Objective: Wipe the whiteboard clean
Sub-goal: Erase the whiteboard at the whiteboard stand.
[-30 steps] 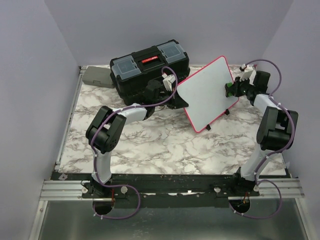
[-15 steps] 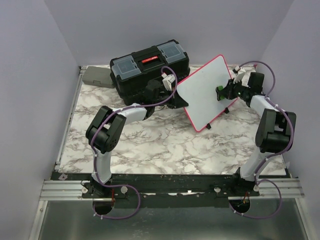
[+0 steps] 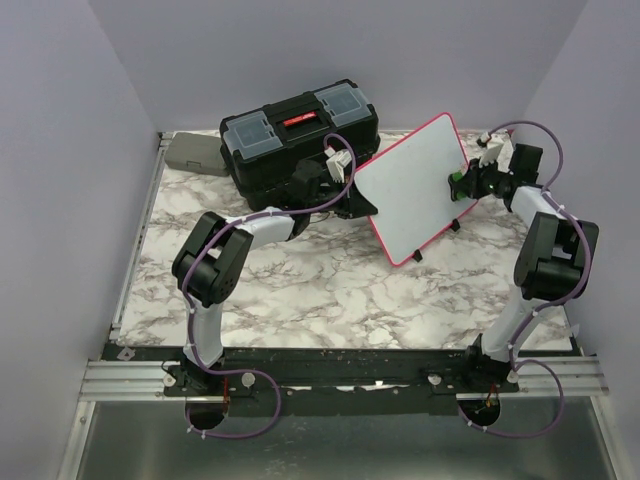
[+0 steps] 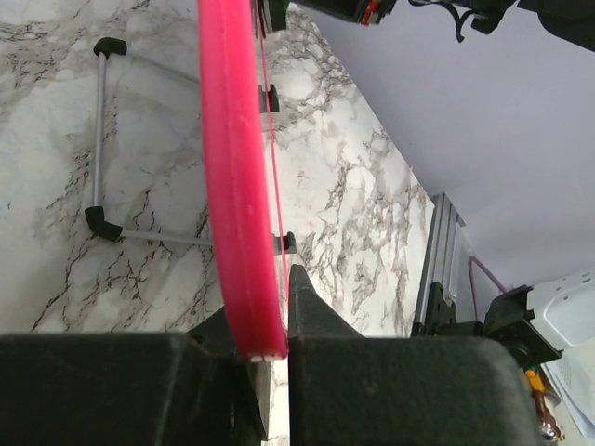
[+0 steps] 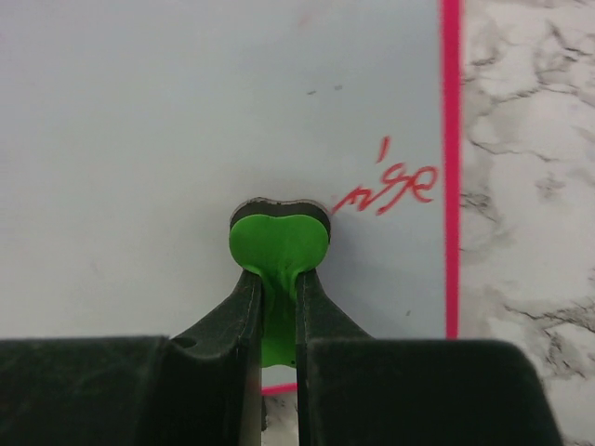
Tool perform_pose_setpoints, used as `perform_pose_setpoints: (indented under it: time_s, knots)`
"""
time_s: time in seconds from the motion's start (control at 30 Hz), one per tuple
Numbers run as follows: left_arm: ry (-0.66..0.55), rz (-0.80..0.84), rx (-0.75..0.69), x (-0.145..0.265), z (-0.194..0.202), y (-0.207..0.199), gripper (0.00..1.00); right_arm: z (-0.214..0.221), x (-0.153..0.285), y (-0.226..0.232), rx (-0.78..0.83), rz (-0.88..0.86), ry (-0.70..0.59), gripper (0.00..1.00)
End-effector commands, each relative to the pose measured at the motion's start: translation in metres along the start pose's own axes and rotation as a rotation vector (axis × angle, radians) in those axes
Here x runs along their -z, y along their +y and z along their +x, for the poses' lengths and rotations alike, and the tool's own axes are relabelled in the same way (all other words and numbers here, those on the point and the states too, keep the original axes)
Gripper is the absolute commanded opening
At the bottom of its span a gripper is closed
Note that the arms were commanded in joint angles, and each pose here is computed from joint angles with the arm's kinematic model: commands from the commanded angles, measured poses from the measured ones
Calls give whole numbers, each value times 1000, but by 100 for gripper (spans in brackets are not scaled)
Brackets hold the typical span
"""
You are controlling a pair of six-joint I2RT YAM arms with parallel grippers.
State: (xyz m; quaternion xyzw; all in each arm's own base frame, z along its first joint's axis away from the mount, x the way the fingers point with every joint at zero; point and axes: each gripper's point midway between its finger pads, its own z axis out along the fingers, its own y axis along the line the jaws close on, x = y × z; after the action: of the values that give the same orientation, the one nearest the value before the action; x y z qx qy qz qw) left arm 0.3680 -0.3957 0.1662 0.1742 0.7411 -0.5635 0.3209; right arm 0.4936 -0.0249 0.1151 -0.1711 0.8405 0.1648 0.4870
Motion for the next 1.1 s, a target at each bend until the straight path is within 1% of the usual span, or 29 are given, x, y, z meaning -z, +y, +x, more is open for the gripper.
perform_pose_setpoints:
  time_s: [0.0, 0.07, 0.13, 0.3, 0.4, 0.53, 0.6, 0.7, 0.8, 0.83, 0.9, 0.97, 1.07]
  knots:
    - [93, 95, 32, -3, 26, -16, 0, 51, -4, 75, 58, -316, 113, 1]
    - [93, 93, 33, -3, 26, -16, 0, 44, -8, 88, 66, -334, 96, 1]
    - [94, 92, 33, -2, 27, -16, 0, 23, -12, 83, 51, -294, 37, 1]
    - [99, 87, 36, -1, 31, -14, 0, -30, -15, 39, 28, -72, -38, 1]
    - [98, 88, 31, 0, 29, -16, 0, -48, -11, 15, 19, 20, -70, 1]
    - [95, 86, 29, 0, 28, -16, 0, -41, -6, -13, -11, 104, -57, 1]
    - [95, 89, 30, 0, 28, -16, 0, -25, -4, -23, -22, 125, -19, 1]
    - [93, 89, 30, 0, 28, -16, 0, 10, -5, -29, -11, 144, 63, 1]
    - [89, 90, 30, -1, 27, -16, 0, 42, -5, -19, 5, 96, 136, 1]
    - [87, 89, 31, -1, 26, -16, 0, 51, -5, -11, 7, 53, 153, 1]
    - [87, 90, 31, -2, 26, -16, 0, 64, -3, 18, 19, -89, 166, 1]
    - [88, 92, 32, -3, 25, -15, 0, 63, 0, 45, 28, -208, 137, 1]
    - [90, 90, 36, -2, 26, -15, 0, 44, 2, 65, 48, -272, 77, 1]
